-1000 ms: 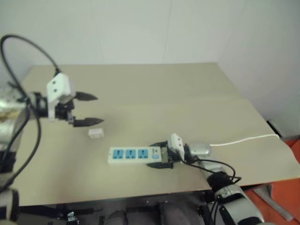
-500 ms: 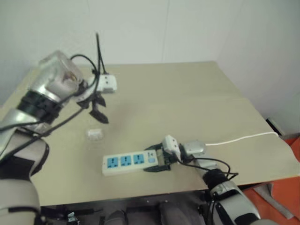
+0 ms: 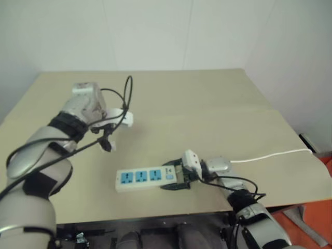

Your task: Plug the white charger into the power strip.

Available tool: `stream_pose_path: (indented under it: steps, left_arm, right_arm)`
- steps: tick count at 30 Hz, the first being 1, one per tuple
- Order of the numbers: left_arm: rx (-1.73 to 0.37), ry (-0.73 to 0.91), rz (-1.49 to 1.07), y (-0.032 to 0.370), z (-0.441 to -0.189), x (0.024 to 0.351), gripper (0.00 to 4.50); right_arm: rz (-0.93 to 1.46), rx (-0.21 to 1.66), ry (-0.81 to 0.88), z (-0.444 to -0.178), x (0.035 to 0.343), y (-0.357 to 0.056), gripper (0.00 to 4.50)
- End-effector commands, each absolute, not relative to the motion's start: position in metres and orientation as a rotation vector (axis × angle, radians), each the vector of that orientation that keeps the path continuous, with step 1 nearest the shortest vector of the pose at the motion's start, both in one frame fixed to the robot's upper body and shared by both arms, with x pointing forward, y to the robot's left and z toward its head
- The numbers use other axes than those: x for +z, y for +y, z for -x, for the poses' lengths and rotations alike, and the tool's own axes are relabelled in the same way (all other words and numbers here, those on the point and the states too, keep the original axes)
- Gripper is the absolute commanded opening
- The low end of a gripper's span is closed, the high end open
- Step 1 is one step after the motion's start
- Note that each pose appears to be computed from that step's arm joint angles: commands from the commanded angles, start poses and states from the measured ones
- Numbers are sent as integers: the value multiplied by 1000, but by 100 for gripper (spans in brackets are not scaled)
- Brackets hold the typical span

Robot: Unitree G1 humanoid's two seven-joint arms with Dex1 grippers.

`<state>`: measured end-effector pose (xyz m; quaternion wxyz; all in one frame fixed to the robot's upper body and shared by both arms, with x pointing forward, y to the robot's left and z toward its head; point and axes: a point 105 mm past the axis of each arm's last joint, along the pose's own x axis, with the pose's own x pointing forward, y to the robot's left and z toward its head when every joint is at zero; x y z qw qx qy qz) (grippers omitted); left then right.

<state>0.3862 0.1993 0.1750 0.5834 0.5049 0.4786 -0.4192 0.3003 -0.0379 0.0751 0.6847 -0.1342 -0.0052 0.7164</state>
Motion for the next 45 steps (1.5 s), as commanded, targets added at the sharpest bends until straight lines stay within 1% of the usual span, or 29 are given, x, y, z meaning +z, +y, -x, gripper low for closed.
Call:
stream_pose_path:
  steps: [1,7,11,14,16,23,24,27,28,31,33,36,37,39,41,45]
  left_arm:
    - [-934,1104,-1209,201,-392,171,450]
    - [-923,1099,-1242,196,-395,148,450]
    - [-916,1077,-1259,192,-398,138,450]
    - [-924,1078,-1261,192,-397,137,388]
    - [-930,1084,-1274,193,-396,137,334]
    - [-918,1104,-1290,200,-394,144,113]
    - [-917,1105,-1291,200,-394,145,101]
    - [-918,1090,-1276,199,-395,149,102]
    - [-930,1058,-1268,195,-396,153,102]
    - [-994,864,-1176,170,-402,180,102]
    - [-1036,654,-1065,149,-408,205,102]
    - [-1033,213,-767,117,-420,260,102]
    - [-1026,134,-700,113,-421,271,102]
    - [-1062,-14,-565,108,-413,289,102]
    - [-1065,-124,-475,105,-406,299,102]
    - [-1154,-235,-253,101,-373,297,102]
  right_arm:
    - [282,1585,2,-300,73,-36,342]
    - [275,1581,5,-298,73,-35,342]
    - [276,1578,5,-298,74,-35,342]
    - [272,1570,4,-299,75,-35,342]
    - [274,1567,4,-299,74,-35,342]
    - [291,1566,14,-299,71,-35,342]
    - [291,1565,15,-299,71,-35,342]
    - [291,1559,16,-301,71,-34,342]
    - [290,1559,17,-301,71,-34,342]
    - [291,1571,18,-299,70,-34,342]
    - [291,1579,16,-298,69,-33,342]
    - [296,1594,9,-298,69,-29,342]
    - [297,1597,8,-298,69,-29,342]
    - [297,1597,9,-300,69,-28,342]
    - [297,1595,9,-301,69,-28,342]
    - [298,1592,13,-302,67,-29,342]
